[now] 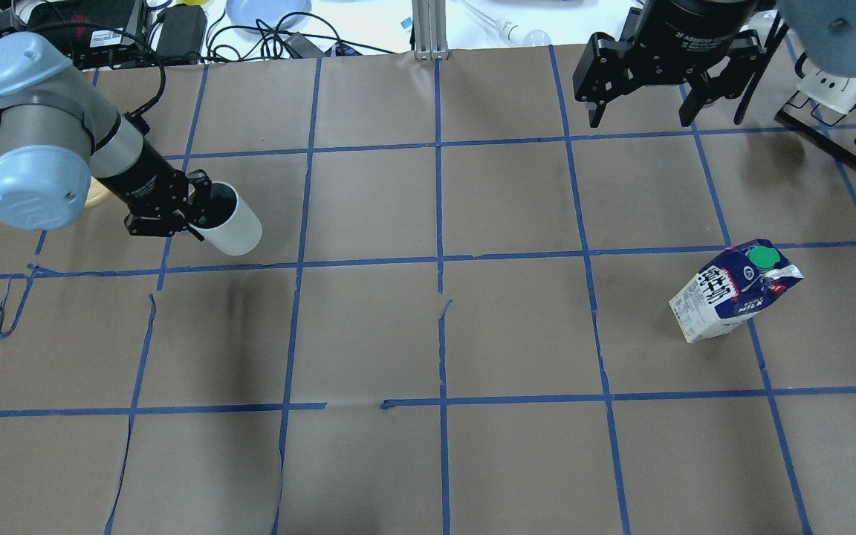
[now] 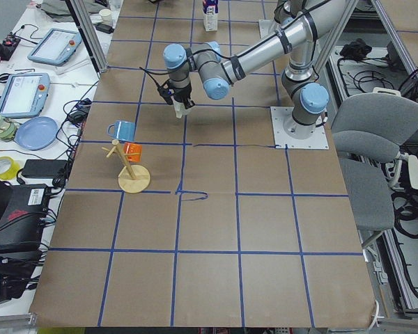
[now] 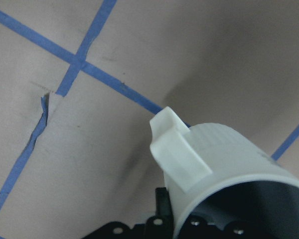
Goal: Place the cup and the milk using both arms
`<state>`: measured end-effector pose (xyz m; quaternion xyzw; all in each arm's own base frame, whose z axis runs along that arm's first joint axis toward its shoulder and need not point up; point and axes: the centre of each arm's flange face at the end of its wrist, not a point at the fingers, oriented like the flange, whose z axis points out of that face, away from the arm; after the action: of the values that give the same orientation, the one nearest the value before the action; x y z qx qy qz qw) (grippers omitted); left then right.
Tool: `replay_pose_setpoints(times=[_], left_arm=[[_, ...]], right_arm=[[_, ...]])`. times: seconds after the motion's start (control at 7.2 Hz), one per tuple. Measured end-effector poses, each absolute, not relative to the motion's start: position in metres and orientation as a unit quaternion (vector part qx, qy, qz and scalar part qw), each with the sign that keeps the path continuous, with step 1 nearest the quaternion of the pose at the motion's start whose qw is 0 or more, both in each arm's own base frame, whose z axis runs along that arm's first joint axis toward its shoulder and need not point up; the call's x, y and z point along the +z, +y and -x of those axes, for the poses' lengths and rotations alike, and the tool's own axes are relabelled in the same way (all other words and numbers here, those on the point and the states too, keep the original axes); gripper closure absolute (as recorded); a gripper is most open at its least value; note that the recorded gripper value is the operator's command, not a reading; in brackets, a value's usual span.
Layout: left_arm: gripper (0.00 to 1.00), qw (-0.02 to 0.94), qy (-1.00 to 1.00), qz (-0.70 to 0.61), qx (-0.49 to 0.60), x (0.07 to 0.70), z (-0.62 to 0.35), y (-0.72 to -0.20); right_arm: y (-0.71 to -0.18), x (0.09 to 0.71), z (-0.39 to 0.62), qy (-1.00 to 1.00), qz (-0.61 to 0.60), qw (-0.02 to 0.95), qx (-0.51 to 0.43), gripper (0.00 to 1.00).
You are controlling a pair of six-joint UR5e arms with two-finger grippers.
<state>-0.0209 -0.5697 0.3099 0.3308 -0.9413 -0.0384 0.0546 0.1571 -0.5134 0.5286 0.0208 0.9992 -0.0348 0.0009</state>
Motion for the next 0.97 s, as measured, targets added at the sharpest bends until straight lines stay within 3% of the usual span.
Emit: replay_pose_setpoints(times=[0.42,0.97], left_arm=[[1.00,0.057,-0.927,-0.370,-0.016,0.333,0.120,-0.593],[1.00,0.056,-0.906,-0.418,-0.024,0.296,0.244,-0.583]], right_arm=[[-0.513,0.529,-0.157,0.999,-0.021,0.001,-0.035,0.00],[-0.514,0.528,-0.157,0.999,-0.021,0.001,-0.035,0.00]])
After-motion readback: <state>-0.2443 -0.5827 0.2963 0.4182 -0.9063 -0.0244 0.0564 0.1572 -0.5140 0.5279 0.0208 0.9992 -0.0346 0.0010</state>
